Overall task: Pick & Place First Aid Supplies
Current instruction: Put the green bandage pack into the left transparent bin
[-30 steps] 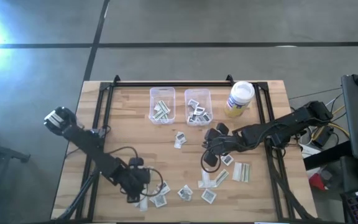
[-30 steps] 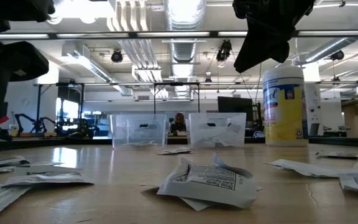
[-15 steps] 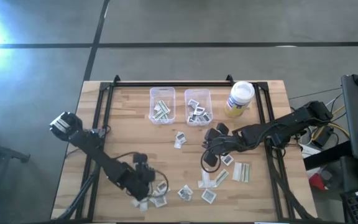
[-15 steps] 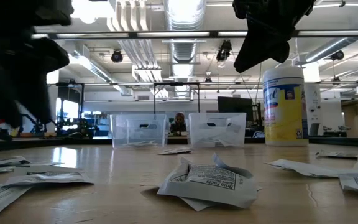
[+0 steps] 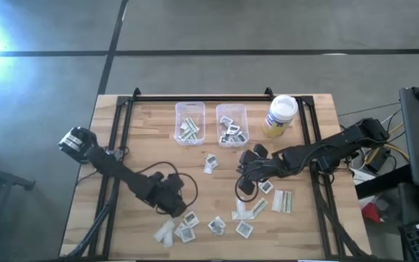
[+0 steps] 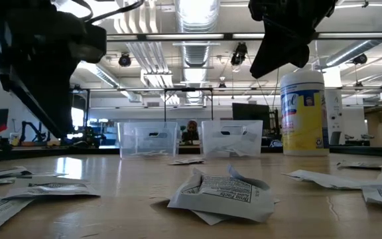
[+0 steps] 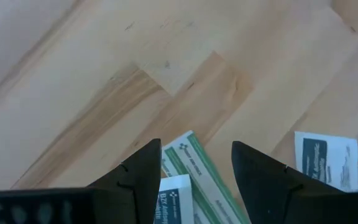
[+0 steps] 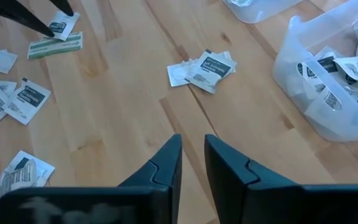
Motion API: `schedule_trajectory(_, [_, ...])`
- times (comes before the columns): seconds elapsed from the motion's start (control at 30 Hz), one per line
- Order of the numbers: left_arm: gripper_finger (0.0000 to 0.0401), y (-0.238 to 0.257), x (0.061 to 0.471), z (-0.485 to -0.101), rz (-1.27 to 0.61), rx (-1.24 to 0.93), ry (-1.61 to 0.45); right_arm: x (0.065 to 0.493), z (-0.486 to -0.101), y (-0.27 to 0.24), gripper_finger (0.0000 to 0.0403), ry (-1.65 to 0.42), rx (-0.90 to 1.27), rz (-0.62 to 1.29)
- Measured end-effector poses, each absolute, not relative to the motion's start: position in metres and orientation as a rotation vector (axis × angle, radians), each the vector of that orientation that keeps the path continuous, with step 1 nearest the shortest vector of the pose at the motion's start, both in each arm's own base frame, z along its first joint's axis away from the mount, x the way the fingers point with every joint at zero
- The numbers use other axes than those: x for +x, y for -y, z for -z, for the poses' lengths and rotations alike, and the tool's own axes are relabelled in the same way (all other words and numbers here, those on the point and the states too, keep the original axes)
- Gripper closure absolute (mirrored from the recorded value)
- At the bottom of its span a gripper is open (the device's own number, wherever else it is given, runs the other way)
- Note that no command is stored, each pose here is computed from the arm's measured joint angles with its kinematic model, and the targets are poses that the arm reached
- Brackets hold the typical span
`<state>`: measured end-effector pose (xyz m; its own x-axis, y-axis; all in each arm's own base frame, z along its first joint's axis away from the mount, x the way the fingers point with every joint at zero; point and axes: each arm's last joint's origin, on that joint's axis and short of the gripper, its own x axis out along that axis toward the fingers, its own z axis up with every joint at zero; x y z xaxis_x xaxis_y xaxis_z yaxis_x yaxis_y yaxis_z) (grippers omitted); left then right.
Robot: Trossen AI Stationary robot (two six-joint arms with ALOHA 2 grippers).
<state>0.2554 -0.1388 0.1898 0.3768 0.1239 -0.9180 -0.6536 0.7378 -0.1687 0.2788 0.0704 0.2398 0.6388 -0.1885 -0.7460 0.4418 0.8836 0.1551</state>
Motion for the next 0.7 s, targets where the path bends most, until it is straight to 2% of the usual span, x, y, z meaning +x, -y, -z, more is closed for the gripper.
schedule_trajectory(0.23, [0.0213,0.139,0.262,-0.179,-0.548,-0.558,-1.091,0.278,-0.239,-0.07,0.0327,-0.804,0.34,0.368])
schedule_trajectory(0.47, [0.0213,0.145,0.267,-0.158,-0.538,-0.506,-1.137,0.278,-0.239,-0.07,0.0339,-0.804,0.339,0.368])
schedule_trajectory(0.7, [0.0213,0.146,0.268,-0.155,-0.529,-0.485,-1.159,0.278,-0.239,-0.07,0.0343,-0.804,0.339,0.368])
